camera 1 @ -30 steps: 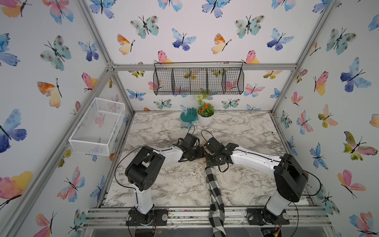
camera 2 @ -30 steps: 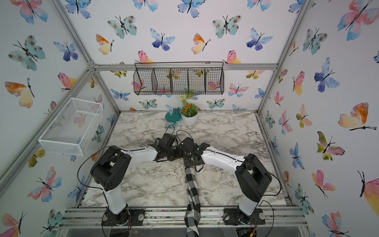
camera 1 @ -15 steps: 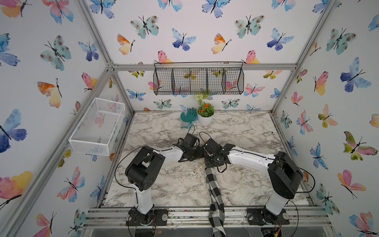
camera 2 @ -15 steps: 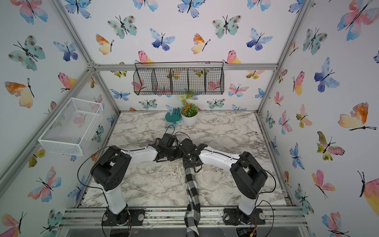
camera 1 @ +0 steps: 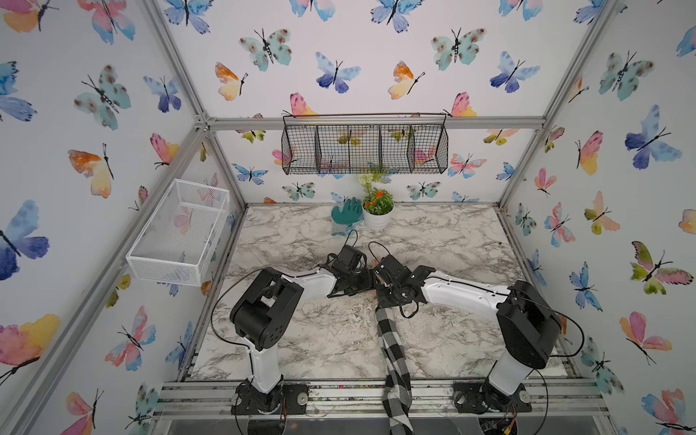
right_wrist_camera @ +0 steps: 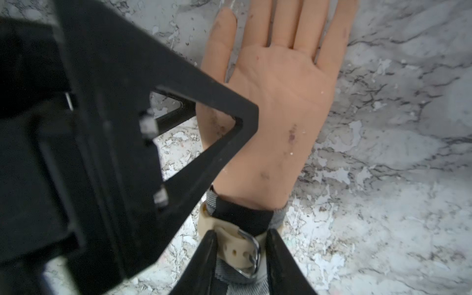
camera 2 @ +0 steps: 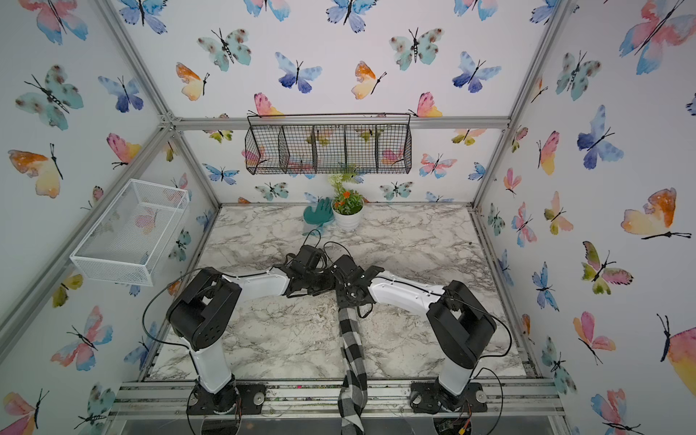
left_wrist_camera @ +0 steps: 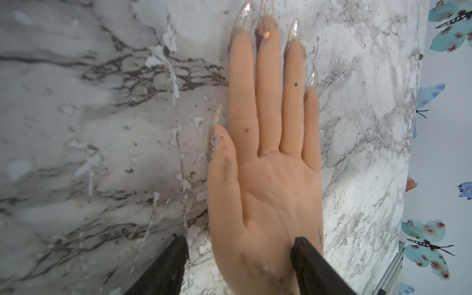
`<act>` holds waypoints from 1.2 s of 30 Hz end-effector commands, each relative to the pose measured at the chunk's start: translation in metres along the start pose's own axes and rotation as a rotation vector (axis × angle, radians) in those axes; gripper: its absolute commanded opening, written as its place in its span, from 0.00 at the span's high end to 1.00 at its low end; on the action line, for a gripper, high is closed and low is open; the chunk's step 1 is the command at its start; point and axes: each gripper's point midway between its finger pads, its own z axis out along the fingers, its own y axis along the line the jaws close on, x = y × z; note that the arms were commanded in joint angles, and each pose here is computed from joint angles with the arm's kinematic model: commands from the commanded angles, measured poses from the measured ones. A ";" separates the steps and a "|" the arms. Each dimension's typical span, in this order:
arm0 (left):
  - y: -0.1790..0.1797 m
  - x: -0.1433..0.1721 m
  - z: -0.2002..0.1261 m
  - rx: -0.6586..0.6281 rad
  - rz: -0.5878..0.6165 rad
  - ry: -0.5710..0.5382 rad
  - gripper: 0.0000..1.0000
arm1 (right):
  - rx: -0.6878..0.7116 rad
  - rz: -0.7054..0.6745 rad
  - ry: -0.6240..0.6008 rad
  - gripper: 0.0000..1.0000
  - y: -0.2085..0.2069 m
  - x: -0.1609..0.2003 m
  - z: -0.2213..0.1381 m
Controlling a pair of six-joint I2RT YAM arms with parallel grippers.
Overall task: Take off the watch
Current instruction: Untie the watch from the hand.
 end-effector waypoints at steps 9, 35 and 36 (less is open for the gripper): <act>0.023 0.024 0.009 -0.080 -0.020 0.075 0.32 | 0.110 0.071 0.022 0.64 -0.030 0.016 -0.001; 0.022 0.024 0.008 -0.078 -0.014 0.071 0.33 | 0.079 0.043 -0.087 0.59 -0.021 -0.020 -0.038; 0.021 0.023 0.008 -0.077 -0.014 0.069 0.33 | 0.050 0.037 -0.082 0.58 -0.015 -0.022 -0.038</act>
